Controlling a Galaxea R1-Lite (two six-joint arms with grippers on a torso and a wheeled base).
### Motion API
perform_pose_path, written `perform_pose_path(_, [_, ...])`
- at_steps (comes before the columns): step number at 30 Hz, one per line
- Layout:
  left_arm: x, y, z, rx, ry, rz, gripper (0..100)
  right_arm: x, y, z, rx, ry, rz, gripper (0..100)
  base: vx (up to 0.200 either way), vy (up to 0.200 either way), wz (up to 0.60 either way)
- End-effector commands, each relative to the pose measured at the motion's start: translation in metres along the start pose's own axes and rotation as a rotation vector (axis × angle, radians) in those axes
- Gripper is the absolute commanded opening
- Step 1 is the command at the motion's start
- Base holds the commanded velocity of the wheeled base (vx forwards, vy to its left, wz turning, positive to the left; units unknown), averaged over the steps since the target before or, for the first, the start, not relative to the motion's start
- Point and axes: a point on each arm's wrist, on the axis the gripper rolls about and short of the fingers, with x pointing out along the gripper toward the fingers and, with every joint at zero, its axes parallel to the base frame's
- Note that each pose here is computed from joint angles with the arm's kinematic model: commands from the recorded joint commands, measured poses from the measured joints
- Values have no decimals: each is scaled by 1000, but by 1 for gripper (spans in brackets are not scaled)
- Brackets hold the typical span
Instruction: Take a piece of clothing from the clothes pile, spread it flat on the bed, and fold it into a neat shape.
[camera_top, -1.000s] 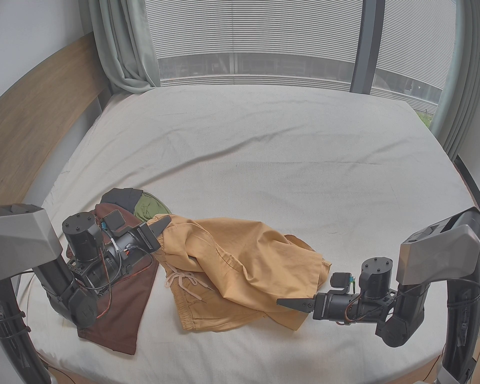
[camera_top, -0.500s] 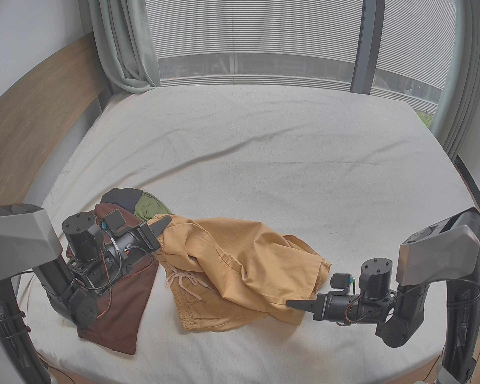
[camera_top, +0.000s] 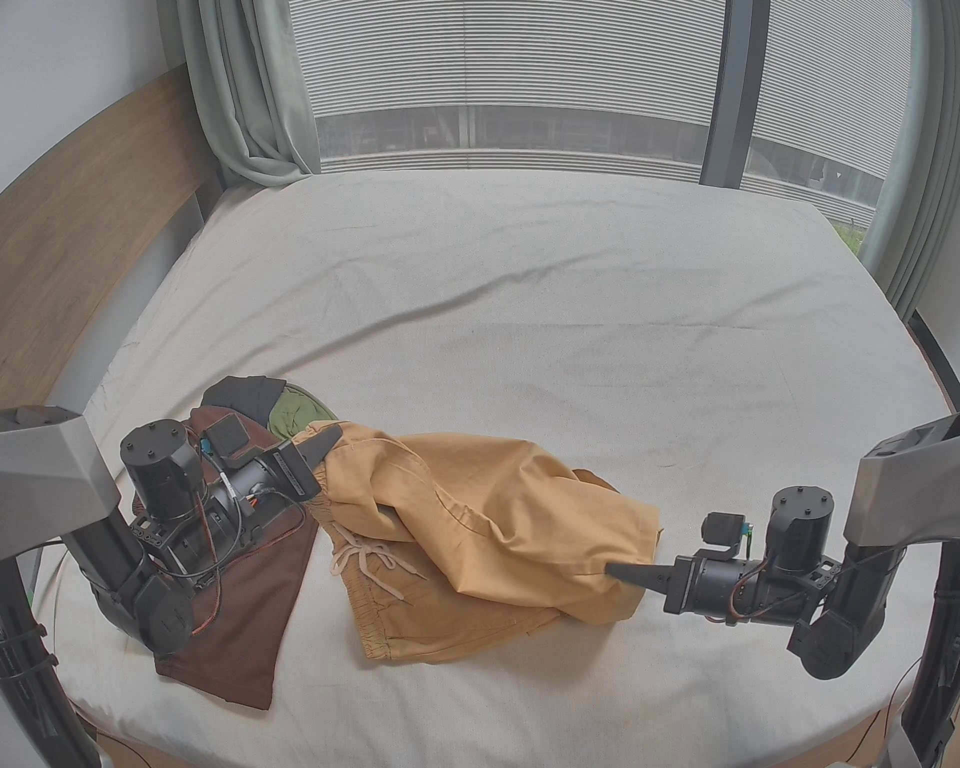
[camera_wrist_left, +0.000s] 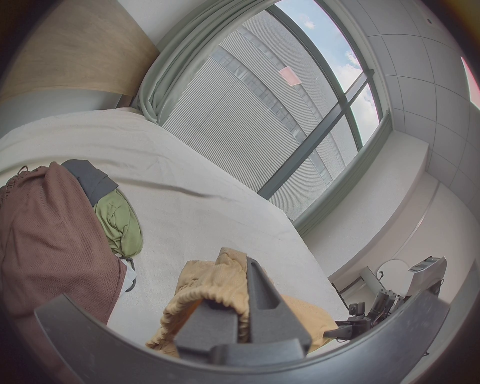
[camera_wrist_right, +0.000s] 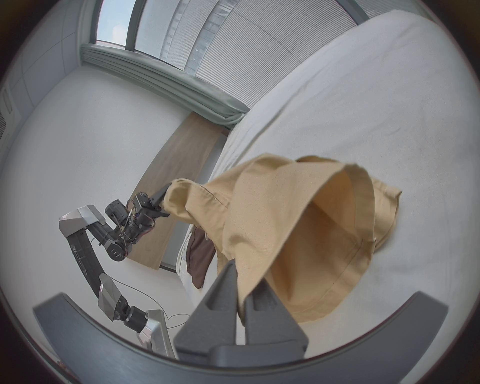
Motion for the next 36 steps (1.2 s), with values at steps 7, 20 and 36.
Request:
perform_pose_path(7, [-1, -1, 4, 30, -13, -5, 0, -28, 15, 24, -43, -105, 14, 0, 0, 0, 0])
perform_pose_path(20, [-6, -9, 12, 101, -27, -42, 0, -46, 25, 47, -96, -208, 27, 0, 0, 0, 0])
perform_pose_path(36, [-12, 4, 17, 277, 23, -130, 0, -54, 38, 58, -139, -265, 55, 0, 0, 0, 0])
